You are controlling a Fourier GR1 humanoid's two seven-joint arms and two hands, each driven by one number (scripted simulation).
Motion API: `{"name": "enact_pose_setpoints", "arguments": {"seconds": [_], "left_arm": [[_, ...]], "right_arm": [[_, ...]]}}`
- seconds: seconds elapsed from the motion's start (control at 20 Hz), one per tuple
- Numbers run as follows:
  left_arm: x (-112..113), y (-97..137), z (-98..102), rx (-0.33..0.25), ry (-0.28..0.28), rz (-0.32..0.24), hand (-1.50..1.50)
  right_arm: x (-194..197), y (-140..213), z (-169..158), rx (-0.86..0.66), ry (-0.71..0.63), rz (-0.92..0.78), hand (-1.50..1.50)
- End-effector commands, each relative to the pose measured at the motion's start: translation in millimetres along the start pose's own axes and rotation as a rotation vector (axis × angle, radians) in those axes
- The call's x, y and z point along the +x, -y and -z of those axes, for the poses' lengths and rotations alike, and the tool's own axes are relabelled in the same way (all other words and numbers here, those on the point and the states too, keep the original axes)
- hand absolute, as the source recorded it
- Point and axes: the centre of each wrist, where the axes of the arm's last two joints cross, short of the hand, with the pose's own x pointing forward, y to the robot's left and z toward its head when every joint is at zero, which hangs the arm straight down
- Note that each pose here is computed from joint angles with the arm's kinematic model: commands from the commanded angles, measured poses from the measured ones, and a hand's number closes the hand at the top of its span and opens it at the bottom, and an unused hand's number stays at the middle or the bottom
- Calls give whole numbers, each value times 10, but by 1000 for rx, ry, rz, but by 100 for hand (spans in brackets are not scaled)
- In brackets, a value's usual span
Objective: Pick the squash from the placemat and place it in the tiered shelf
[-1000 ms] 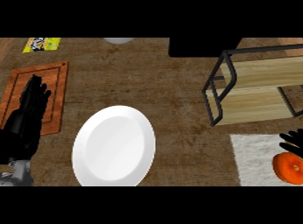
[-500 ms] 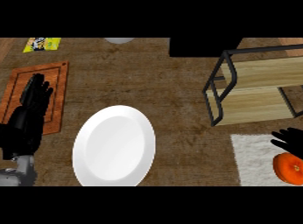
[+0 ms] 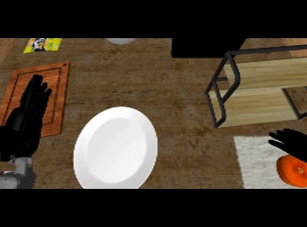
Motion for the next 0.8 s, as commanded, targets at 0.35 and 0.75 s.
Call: {"name": "enact_pose_setpoints", "arguments": {"seconds": [0.35,0.75], "left_arm": [[-131,41,-70,-8,5,-12,0],[-55,-56,8,-6,-3,-7,0]], "right_arm": [[8,-278,192,18,13,19,-150],[-83,-311,328,54,67,-113,150]]}}
